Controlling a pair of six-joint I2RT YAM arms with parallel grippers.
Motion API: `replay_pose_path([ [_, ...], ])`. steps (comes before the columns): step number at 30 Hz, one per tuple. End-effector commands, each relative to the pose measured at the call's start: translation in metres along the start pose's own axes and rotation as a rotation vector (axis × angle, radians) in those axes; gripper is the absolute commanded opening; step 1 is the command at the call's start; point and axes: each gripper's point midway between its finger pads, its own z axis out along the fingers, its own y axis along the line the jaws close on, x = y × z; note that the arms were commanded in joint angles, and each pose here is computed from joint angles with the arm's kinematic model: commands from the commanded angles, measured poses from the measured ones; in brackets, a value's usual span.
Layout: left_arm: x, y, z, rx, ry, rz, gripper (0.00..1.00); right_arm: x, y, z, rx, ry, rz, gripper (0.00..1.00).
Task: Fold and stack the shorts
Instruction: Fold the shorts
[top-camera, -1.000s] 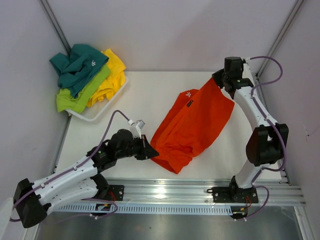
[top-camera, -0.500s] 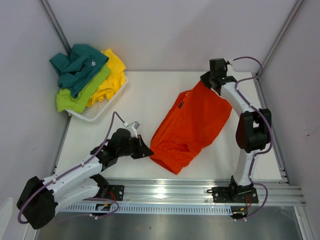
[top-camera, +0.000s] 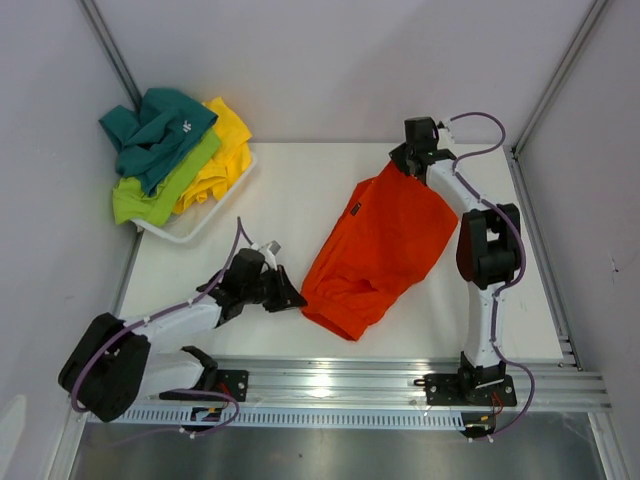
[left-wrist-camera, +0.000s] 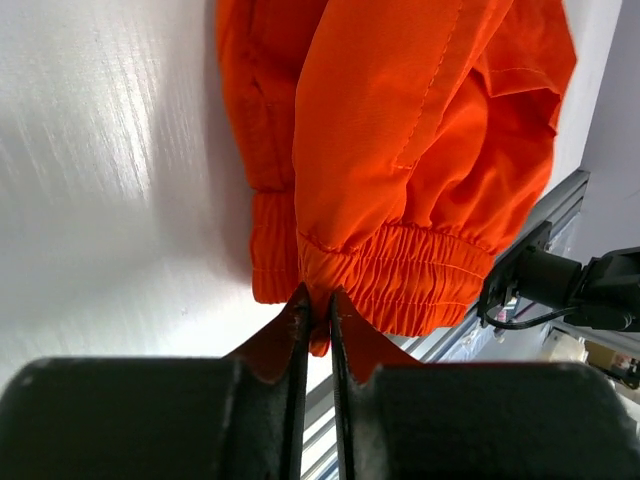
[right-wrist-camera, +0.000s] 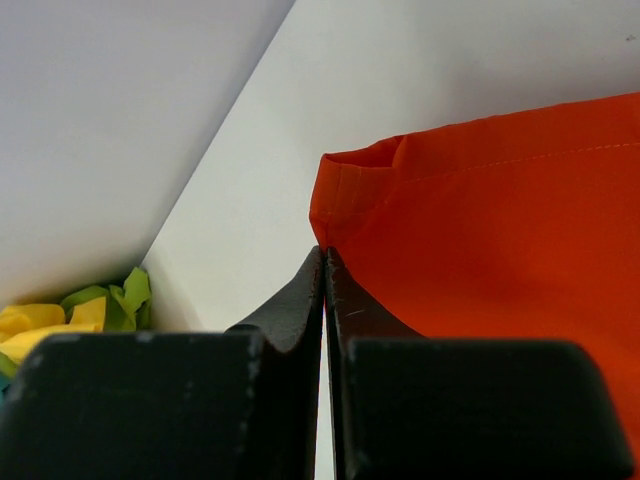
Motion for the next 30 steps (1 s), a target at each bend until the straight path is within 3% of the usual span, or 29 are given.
replay_pose_path([
  [1, 0.011, 0.004, 0.008, 0.036, 0.06, 0.002, 0.14, -0.034, 0.019, 0.006, -0.035, -0.129, 0.019, 0.0],
  [5, 0.013, 0.007, 0.014, 0.039, 0.084, 0.003, 0.29, -0.032, 0.014, 0.016, -0.027, -0.133, 0.01, 0.01],
  [6, 0.014, 0.008, 0.015, 0.039, 0.088, 0.004, 0.42, -0.031, 0.015, 0.018, -0.031, -0.131, 0.003, 0.08],
  [8, 0.016, 0.009, 0.013, 0.04, 0.089, 0.007, 0.57, -0.026, 0.022, 0.027, -0.058, -0.105, -0.037, 0.17],
  [9, 0.015, 0.005, 0.011, 0.051, 0.079, 0.015, 0.66, -0.024, 0.024, 0.03, -0.063, -0.096, -0.05, 0.31],
  [14, 0.014, 0.001, 0.001, 0.054, 0.059, 0.027, 0.94, -0.015, 0.034, 0.035, -0.094, -0.053, -0.119, 0.64],
  [15, 0.014, 0.0, 0.0, 0.058, 0.057, 0.028, 0.96, -0.015, 0.037, 0.033, -0.105, -0.052, -0.128, 0.74],
  [18, 0.015, -0.005, -0.005, 0.086, 0.052, 0.013, 0.99, -0.016, 0.048, 0.024, -0.141, -0.051, -0.161, 0.81],
  [23, 0.022, -0.012, -0.011, 0.143, 0.041, -0.023, 0.99, -0.019, 0.07, -0.009, -0.238, -0.01, -0.291, 0.8],
  [30, 0.04, -0.012, -0.009, 0.155, 0.029, -0.088, 0.99, 0.004, 0.04, -0.076, -0.309, 0.09, -0.477, 0.78],
])
